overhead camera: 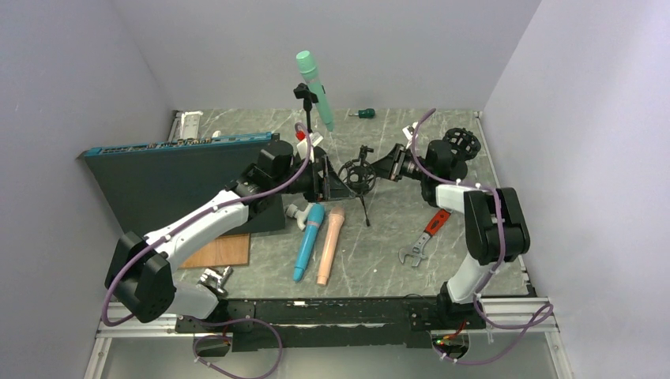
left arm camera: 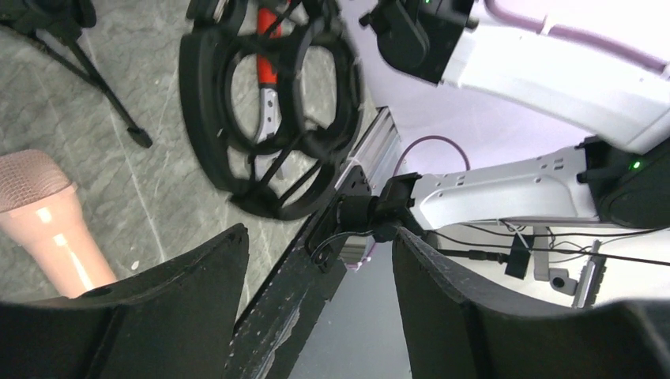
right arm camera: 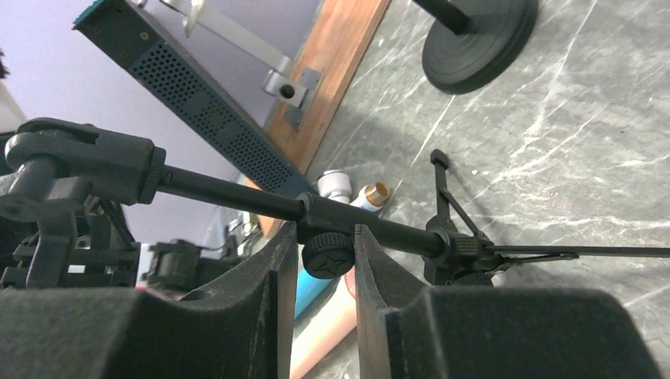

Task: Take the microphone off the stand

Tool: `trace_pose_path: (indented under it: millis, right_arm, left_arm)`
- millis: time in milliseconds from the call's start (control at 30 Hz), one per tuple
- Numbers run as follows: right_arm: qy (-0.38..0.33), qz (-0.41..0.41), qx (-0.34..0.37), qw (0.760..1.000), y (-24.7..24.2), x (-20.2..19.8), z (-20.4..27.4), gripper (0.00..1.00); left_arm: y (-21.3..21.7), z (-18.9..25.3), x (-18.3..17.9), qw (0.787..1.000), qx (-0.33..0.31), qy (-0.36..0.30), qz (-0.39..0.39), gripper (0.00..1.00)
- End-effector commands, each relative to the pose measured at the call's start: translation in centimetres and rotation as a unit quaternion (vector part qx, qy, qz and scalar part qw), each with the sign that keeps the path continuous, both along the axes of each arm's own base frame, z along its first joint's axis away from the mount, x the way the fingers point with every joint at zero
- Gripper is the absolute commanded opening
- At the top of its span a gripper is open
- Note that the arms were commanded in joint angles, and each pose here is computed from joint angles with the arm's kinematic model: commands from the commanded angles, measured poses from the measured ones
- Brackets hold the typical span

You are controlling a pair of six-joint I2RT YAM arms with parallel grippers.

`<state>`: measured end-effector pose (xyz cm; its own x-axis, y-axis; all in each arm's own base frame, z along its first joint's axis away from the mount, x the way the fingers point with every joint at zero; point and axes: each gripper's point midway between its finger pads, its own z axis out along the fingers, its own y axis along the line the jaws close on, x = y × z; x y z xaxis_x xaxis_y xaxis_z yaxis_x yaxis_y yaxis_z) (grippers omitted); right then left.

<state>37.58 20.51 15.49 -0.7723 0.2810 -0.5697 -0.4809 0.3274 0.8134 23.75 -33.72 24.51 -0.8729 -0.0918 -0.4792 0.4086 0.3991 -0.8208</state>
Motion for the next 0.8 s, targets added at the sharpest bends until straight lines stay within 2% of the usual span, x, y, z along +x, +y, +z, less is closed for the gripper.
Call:
trace_pose_path:
  millis: [0,100,267,367,433,500,633,767]
  right_arm:
    - [-0.082,-0.074,-0.072,0.991,-0.5,-0.1,-1.6,0.0]
    - [-0.145,-0.096,-0.108,0.979,0.2,-1.1,-1.8,0.0]
    - [-0.205,-0.169,-0.204,0.942,0.0,-0.9,-2.5,0.0]
    - [-0.245,-0.216,-0.259,0.909,-1.2,-1.2,-2.5,0.0]
    - [-0.28,-0.248,-0.306,0.875,-2.1,-1.5,-2.4,0.0]
    - [-0.299,-0.265,-0.334,0.854,-2.5,-1.8,-2.3,0.0]
    - [-0.321,-0.27,-0.35,0.838,-2.0,-2.6,-1.7,0.0]
    - [-0.304,-0.267,-0.347,0.846,-1.7,-2.9,-1.7,0.0]
  left_arm:
    - [-1.1,3.5,0.3,0.998,-0.053,-0.029,-0.01,0.7]
    - [-1.6,3.8,0.4,0.997,-0.071,-0.021,-0.014,0.7]
    - [-1.7,4.4,0.4,0.996,-0.079,-0.023,-0.013,0.66]
    - [-1.4,4.8,0.5,0.997,-0.076,-0.029,-0.007,0.66]
    - [-1.2,4.6,0.5,0.997,-0.072,-0.031,-0.003,0.66]
    - [-0.9,4.3,0.5,0.997,-0.069,-0.029,0.005,0.66]
    - [-0.1,3.6,0.6,0.997,-0.066,-0.022,0.019,0.66]
    - [0.7,3.3,0.7,0.997,-0.061,-0.022,0.029,0.67]
